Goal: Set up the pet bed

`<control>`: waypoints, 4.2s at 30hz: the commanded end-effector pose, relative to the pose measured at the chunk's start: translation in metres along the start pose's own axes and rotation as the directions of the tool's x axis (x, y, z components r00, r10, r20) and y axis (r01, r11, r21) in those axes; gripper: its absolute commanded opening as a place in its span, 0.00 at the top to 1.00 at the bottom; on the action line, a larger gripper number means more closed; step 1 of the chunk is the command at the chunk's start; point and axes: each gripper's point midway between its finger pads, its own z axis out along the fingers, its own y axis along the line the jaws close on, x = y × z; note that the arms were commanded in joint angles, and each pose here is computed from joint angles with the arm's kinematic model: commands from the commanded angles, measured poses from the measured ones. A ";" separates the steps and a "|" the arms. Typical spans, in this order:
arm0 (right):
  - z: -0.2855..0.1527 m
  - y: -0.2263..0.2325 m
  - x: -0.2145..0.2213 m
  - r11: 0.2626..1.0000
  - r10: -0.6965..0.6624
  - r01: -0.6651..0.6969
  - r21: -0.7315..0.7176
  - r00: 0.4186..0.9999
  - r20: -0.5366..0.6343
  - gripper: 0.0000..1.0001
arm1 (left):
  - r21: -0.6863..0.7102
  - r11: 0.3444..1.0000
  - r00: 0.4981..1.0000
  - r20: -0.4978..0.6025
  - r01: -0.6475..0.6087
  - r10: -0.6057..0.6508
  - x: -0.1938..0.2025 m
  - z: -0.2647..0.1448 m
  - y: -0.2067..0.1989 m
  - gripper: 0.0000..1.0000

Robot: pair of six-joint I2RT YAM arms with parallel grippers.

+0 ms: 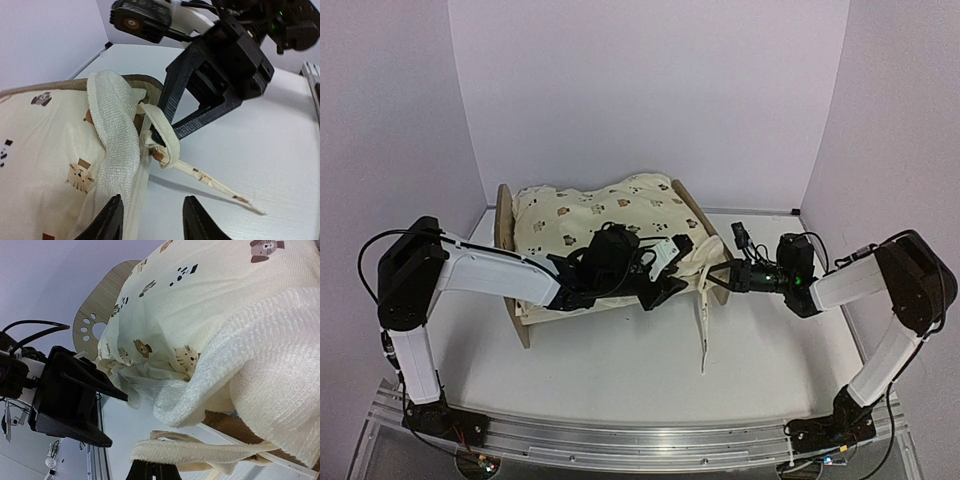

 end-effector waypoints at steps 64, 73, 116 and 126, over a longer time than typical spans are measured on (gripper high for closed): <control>0.005 0.017 -0.013 0.992 -0.011 0.007 -0.129 0.999 -0.031 1.00 | 0.140 0.954 0.936 0.272 -0.266 0.221 -0.032 0.043 0.000 1.00; 0.006 0.018 -0.014 0.991 0.007 -0.012 -0.135 0.999 -0.037 1.00 | 0.110 0.956 0.932 0.279 -0.272 0.233 -0.032 0.039 0.003 1.00; -0.012 -0.030 0.127 0.916 0.010 0.122 0.383 0.946 -0.324 0.31 | 0.104 0.992 0.987 0.153 -0.067 0.051 -0.024 0.054 -0.011 1.00; -0.028 -0.009 0.111 0.914 -0.070 0.161 0.372 0.966 -0.248 0.33 | 0.085 0.994 0.989 0.137 -0.064 0.051 -0.025 0.058 -0.007 1.00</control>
